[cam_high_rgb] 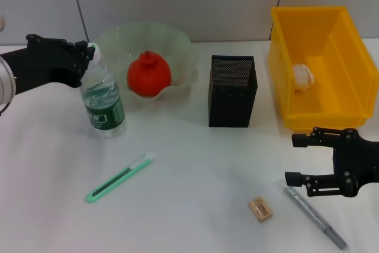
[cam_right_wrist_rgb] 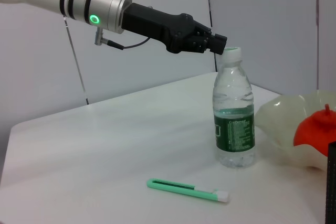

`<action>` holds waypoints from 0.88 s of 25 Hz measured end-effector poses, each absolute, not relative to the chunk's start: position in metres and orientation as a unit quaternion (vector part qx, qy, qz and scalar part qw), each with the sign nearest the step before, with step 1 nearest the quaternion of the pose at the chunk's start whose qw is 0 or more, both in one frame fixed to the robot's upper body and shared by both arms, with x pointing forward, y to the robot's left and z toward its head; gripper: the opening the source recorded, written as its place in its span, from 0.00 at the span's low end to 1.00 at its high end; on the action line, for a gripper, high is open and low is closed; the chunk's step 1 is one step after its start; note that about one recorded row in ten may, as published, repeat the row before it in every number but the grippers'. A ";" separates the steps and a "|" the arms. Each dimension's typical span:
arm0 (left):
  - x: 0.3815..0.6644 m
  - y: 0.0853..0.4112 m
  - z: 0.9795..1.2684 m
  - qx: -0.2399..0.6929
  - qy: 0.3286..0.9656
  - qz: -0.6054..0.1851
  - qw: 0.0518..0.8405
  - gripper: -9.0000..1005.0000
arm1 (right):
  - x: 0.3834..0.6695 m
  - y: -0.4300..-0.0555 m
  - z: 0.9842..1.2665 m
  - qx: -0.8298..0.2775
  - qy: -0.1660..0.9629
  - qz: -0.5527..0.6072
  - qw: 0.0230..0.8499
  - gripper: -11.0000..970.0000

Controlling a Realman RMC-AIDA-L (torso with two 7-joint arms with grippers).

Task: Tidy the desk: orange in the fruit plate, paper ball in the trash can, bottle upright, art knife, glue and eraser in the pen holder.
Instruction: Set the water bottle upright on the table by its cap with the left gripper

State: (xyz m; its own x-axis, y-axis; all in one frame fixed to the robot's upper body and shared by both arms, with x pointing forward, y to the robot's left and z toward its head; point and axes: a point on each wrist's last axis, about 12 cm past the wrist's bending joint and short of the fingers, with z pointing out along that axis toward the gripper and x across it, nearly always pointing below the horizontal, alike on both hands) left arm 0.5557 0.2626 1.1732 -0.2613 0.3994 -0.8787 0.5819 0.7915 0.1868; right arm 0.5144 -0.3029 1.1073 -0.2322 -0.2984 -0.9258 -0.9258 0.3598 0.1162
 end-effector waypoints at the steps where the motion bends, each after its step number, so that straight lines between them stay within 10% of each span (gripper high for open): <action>1: 0.556 0.262 1.173 0.312 0.789 -0.091 0.522 0.16 | 0.515 -0.303 1.107 -0.438 0.699 0.357 0.439 0.85; 14: 0.553 0.267 1.168 0.304 0.776 -0.138 0.535 0.20 | 0.517 -0.301 1.107 -0.438 0.698 0.359 0.439 0.85; 22: 0.564 0.279 1.155 0.275 0.771 -0.157 0.552 0.52 | 0.519 -0.298 1.106 -0.439 0.696 0.361 0.438 0.85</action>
